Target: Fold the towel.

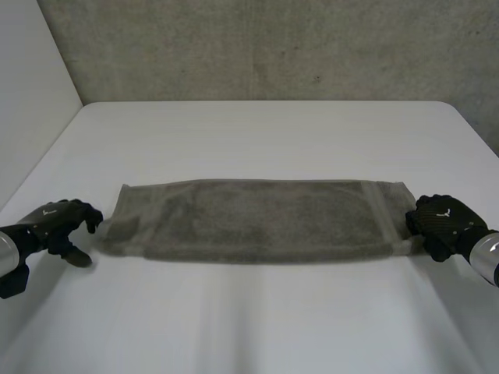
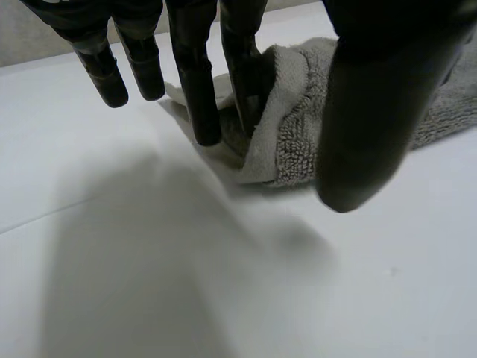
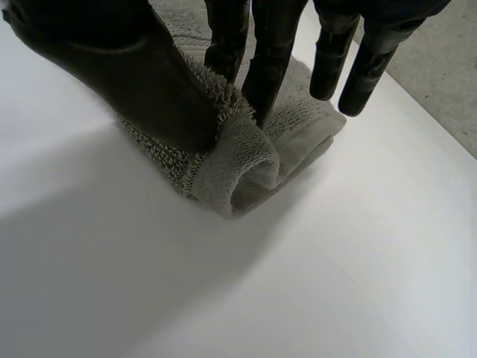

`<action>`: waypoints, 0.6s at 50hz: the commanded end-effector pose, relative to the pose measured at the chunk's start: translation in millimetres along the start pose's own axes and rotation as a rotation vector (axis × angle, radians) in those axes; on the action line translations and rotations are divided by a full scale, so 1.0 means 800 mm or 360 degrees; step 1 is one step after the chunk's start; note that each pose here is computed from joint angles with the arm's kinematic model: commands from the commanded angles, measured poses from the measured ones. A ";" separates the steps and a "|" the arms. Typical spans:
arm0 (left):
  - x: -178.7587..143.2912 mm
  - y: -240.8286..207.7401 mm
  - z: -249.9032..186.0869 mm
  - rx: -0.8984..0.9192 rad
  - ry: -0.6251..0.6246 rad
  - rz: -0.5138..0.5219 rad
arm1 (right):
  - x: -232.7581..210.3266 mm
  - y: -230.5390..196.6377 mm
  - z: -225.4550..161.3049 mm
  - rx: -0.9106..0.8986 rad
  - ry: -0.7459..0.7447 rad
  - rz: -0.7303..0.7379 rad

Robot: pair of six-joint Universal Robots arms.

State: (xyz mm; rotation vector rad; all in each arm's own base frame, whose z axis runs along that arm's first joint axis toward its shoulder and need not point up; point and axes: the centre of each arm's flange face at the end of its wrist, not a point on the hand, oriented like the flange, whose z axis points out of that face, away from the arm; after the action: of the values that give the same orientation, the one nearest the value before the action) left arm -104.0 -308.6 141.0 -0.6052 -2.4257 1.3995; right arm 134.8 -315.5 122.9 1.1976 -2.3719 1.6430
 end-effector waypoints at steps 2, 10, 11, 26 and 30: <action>0.003 -0.016 -0.008 0.0066 0.0013 0.0043 | 0.027 0.000 -0.007 -0.0005 0.0095 0.0015; 0.008 -0.040 -0.019 0.0181 0.0023 0.0139 | 0.076 0.003 -0.027 0.0006 0.0181 0.0086; 0.012 -0.046 -0.022 0.0207 0.0025 0.0168 | 0.090 0.003 -0.031 0.0022 0.0198 0.0094; 0.077 -0.104 -0.027 0.0527 -0.0065 0.0442 | 0.194 -0.044 -0.056 0.0160 0.0450 0.0073; 0.083 -0.119 -0.030 0.0648 -0.0173 0.0467 | 0.191 -0.093 -0.060 0.0292 0.0487 0.0064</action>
State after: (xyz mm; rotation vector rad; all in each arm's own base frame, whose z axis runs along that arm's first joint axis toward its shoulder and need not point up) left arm -161.2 -298.6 219.4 -0.8737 -2.1440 1.8160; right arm 29.8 -371.8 230.9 0.8731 -2.1926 1.8213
